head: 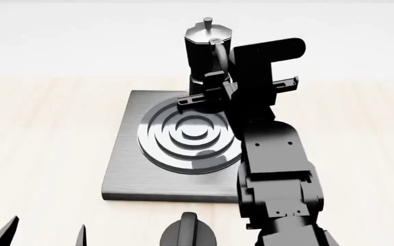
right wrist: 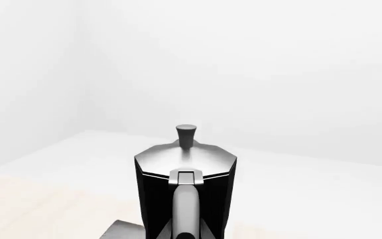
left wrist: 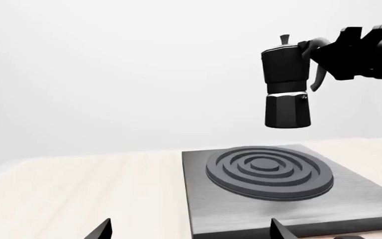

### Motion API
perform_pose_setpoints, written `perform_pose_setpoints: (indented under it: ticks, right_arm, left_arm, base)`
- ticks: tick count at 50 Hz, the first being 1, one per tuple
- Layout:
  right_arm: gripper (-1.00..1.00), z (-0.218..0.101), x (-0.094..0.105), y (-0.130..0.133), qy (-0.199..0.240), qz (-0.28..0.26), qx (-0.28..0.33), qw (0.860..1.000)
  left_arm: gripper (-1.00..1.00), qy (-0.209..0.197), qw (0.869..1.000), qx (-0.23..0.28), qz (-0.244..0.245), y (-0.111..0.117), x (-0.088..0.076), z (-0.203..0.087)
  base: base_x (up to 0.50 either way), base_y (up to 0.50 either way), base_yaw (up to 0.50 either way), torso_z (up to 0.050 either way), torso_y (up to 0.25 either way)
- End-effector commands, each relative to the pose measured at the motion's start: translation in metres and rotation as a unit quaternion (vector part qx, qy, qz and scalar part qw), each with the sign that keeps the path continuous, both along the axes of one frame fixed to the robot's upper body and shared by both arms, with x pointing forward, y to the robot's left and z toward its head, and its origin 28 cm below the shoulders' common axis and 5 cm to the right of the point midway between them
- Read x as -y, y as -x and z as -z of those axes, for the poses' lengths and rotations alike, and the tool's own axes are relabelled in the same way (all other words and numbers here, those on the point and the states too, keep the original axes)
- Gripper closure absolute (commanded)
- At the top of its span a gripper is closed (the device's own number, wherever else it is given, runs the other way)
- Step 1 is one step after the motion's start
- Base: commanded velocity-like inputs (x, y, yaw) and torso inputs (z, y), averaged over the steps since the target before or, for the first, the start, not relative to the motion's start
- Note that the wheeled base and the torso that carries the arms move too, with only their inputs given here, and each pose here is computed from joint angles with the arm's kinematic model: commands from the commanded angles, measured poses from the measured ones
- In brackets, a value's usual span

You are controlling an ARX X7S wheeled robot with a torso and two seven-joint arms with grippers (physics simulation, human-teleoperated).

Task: Put the moka pot on the stove.

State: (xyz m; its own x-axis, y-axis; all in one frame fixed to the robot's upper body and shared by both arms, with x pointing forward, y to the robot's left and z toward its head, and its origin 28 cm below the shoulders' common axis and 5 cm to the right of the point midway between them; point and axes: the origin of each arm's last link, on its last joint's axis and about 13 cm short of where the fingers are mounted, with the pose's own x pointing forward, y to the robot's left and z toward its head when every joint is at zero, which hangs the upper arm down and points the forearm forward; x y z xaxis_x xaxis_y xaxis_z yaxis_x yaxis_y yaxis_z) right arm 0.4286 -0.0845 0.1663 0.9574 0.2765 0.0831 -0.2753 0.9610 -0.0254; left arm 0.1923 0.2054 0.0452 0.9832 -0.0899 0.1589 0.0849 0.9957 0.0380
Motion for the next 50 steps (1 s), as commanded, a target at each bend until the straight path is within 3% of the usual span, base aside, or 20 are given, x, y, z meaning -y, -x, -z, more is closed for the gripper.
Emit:
perform_pose_setpoints:
  ticks: [1,37,38,50]
  right_arm:
    - [1.00,0.001,-0.002,0.000,-0.013,0.002,-0.005,1.000]
    - [1.00,0.018,-0.010,0.006,-0.027,-0.019,-0.067,0.997]
    - [1.00,0.017,-0.010,0.006,-0.004,-0.013,-0.058,0.998]
    - [1.00,0.009,-0.011,0.003,-0.017,-0.009,-0.042,0.999]
  left_arm:
    - [-1.00,0.001,1.000,0.001,0.000,0.000,0.000,-0.001]
    - [-1.00,0.003,1.000,0.006,-0.003,0.001,-0.001,-0.003]
    - [-1.00,0.003,1.000,0.006,-0.003,0.001,-0.001,-0.003]
    - [-1.00,0.003,1.000,0.007,-0.002,0.001,-0.001,-0.004]
  base:
    - [0.00,0.00,0.00,0.000,0.000]
    - [0.00,0.00,0.00,0.000,0.001]
    - [0.00,0.00,0.00,0.000,0.010]
    - [0.00,0.00,0.00,0.000,0.001]
